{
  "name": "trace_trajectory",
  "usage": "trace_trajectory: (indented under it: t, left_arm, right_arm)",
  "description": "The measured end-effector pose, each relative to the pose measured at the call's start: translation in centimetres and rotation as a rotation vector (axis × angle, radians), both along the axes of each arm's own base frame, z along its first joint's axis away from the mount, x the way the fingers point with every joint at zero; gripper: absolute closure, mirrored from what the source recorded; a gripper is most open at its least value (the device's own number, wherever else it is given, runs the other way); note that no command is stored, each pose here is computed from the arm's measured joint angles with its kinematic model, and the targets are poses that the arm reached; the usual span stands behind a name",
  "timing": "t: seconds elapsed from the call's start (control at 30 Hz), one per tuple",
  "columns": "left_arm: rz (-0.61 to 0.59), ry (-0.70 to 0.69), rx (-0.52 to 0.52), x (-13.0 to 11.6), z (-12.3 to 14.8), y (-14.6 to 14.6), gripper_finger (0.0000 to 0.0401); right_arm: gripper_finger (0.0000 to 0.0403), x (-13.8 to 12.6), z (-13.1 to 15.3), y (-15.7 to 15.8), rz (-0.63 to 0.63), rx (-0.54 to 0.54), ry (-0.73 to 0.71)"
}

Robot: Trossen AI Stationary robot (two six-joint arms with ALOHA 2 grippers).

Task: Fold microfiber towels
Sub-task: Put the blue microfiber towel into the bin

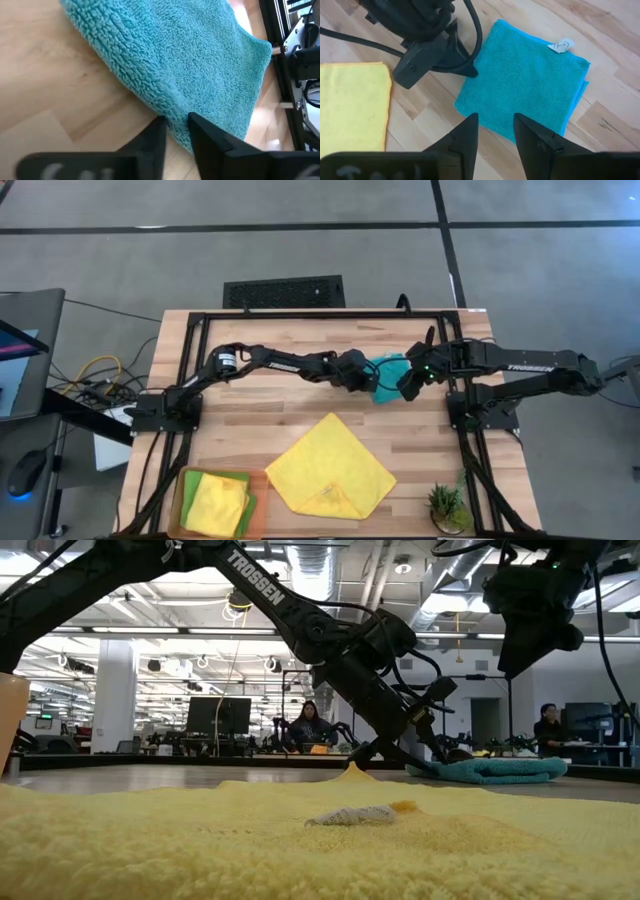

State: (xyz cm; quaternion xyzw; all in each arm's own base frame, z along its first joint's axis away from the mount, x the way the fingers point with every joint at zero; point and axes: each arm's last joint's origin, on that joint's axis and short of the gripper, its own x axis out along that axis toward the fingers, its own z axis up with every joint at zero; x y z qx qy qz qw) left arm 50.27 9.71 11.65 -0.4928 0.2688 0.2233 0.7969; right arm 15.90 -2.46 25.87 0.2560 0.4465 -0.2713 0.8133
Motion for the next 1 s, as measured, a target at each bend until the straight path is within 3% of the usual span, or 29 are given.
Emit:
trace_trajectory:
  t: [0.17, 0.57, 0.87, 1.0]
  left_arm:
    - [-0.024, 0.002, 0.056, 0.0, 0.0, 0.1, 0.0393]
    - [-0.184, 0.109, 0.062, -1.1, -0.1, 0.8, 0.0400]
    - [-0.317, 0.330, 0.146, -4.1, 3.0, 1.1, 0.0401]
    - [-0.385, 0.495, 0.160, -5.9, 3.7, 0.8, 0.0401]
  right_arm:
    - [0.0259, 0.0, 0.0, 0.0, -0.001, 0.001, 0.000]
    - [0.0263, 0.0, 0.0, 0.1, 0.015, 0.030, -0.003]
    - [0.0275, 0.1, 0.0, 0.2, 0.063, 0.046, -0.005]
    - [0.0282, 0.2, 0.1, 0.2, 0.111, 0.037, -0.016]
